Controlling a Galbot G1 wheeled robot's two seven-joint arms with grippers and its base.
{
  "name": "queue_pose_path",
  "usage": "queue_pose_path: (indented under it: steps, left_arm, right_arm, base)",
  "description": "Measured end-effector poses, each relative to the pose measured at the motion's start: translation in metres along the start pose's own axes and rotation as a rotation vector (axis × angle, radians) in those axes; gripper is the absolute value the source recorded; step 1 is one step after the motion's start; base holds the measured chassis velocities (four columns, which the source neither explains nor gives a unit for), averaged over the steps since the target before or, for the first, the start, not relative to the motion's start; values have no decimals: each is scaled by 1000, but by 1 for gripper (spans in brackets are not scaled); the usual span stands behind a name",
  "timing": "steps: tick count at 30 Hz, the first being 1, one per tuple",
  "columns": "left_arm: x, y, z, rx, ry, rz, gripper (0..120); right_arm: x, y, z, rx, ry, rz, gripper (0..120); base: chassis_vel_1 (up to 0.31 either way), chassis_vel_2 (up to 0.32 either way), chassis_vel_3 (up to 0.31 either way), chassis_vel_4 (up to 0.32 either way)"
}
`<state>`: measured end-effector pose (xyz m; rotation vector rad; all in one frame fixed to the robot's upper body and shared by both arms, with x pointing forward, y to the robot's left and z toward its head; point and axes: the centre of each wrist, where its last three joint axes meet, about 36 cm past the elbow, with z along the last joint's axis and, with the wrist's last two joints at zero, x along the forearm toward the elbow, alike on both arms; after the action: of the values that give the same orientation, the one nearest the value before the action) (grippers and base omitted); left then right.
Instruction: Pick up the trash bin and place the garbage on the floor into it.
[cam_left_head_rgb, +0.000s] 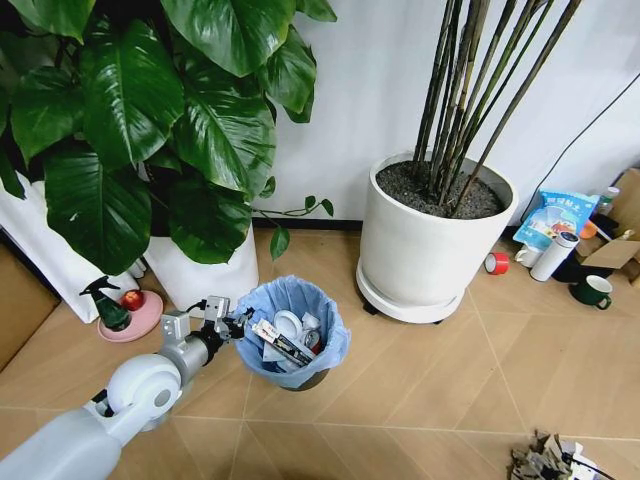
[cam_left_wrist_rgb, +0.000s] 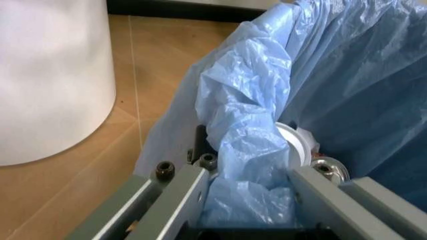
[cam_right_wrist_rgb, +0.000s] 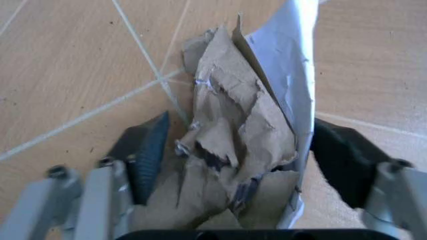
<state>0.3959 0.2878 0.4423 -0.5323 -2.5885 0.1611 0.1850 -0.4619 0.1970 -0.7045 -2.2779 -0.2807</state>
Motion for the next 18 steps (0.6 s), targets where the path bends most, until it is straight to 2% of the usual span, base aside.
queue_pose_path:
  steps: [2,5,6,8,10,13,14,15,17,18]
  left_arm:
    - [0,0,0,0,-1,-1,1]
    - [0,1,-1,0,0,-2,1]
    - [0,1,-1,0,0,-2,1]
    - [0,1,-1,0,-1,-2,1]
    - [0,1,-2,0,-1,-2,1]
    - [2,4,-2,-4,6,-6,1]
    - [2,4,-2,-4,6,-6,1]
    - [1,5,-2,-4,7,-8,1]
    - [-2,6,-4,-2,9,-10,1]
    - [-2,6,-4,-2,9,-10,1]
  right_arm:
    - [-1,0,0,-4,2,1,66]
    - [-1,2,2,-9,6,-1,51]
    - [-1,2,2,-9,6,-1,51]
    - [2,3,2,-13,4,-7,41]
    - [4,4,0,-17,0,-15,36]
    - [16,13,-18,-36,-58,-80,22]
    - [16,13,-18,-36,-58,-80,22]
    - [19,15,-26,-38,-98,-126,19]
    - [26,33,-63,-47,-264,-342,8]
    - [26,33,-63,-47,-264,-342,8]
  base:
    - [0,0,0,0]
    - [0,0,0,0]
    - [0,0,0,0]
    - [0,0,0,0]
    - [0,0,0,0]
    - [0,0,0,0]
    - [0,0,0,0]
    - [0,0,0,0]
    - [0,0,0,0]
    - [0,0,0,0]
